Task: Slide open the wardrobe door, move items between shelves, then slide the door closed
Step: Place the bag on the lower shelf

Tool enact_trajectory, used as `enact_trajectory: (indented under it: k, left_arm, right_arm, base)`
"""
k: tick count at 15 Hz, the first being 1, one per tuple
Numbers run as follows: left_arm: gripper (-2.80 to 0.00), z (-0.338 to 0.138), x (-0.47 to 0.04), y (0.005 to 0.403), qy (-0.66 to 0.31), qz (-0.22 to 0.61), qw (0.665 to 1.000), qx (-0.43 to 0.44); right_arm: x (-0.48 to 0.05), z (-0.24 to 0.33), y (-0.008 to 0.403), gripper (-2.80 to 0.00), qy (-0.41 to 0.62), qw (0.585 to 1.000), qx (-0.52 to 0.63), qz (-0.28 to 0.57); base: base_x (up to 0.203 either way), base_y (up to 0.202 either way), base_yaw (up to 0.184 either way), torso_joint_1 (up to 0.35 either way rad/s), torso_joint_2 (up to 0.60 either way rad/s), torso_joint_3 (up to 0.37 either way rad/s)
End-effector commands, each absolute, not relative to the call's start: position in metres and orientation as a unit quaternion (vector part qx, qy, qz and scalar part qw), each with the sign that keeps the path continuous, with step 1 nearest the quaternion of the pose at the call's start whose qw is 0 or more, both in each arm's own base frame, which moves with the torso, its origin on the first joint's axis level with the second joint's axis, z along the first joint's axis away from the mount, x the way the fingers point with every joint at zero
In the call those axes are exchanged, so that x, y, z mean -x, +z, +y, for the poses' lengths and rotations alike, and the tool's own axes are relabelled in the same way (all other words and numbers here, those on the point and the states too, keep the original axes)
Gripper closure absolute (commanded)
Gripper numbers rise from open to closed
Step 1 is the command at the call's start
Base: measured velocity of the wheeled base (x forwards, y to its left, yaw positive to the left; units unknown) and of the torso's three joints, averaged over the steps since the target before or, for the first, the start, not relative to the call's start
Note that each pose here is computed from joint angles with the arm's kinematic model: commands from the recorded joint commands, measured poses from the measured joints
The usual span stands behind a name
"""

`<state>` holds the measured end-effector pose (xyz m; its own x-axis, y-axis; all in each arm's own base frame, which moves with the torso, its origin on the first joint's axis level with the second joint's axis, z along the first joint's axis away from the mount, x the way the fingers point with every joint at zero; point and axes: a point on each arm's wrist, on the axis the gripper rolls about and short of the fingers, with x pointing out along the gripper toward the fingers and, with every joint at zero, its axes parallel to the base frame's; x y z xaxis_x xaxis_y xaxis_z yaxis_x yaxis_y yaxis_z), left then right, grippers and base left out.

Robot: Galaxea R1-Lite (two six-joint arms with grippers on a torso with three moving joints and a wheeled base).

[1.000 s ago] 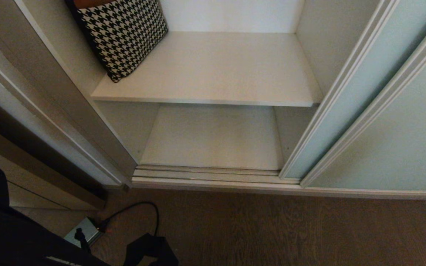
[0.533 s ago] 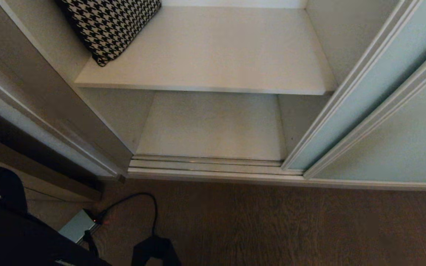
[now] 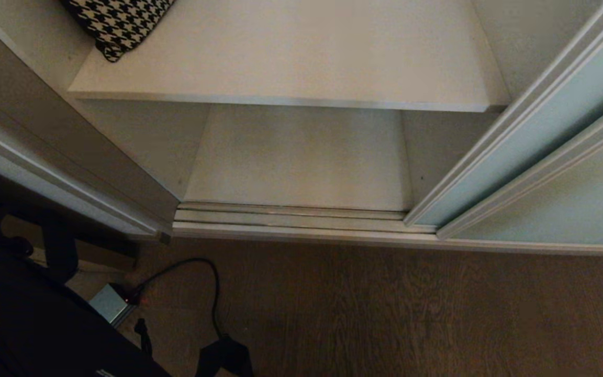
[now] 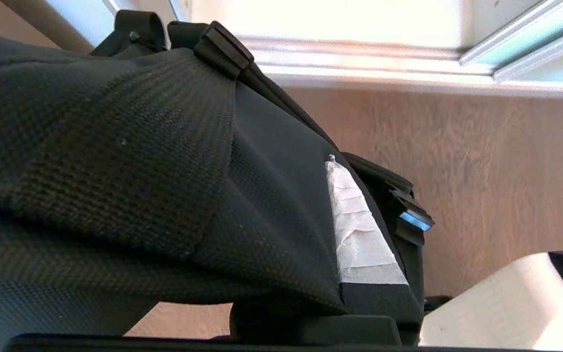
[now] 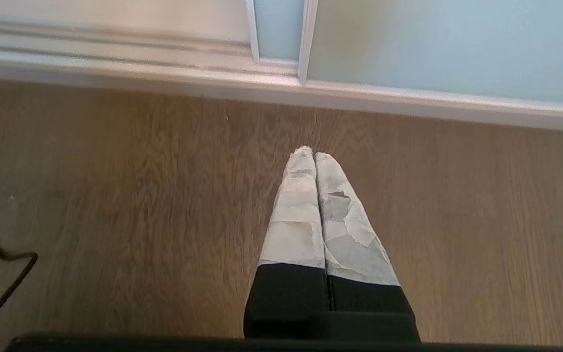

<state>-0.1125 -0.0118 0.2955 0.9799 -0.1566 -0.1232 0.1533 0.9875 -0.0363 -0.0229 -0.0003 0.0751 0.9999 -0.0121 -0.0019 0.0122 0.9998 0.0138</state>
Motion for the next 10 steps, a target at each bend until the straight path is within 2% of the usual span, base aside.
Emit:
enact_trajectory:
  k: [1, 10]
  left_arm:
    - [0.00, -0.0117, 0.1100, 0.2921, -0.079, 0.074, 0.994, 0.015]
    - [0.00, -0.0115, 0.1064, 0.2843, -0.079, 0.089, 0.993, 0.018]
  right_arm:
    - [0.0229, -0.0003, 0.0750, 0.00, -0.006, 1.000, -0.007, 0.001]
    - [0.0229, -0.0003, 0.0749, 0.00, -0.006, 1.000, -0.007, 0.001]
  base:
    - [0.000, 0.000, 0.000, 0.009, 0.00, -0.204]
    - [0.000, 0.000, 0.000, 0.005, 0.00, -0.194]
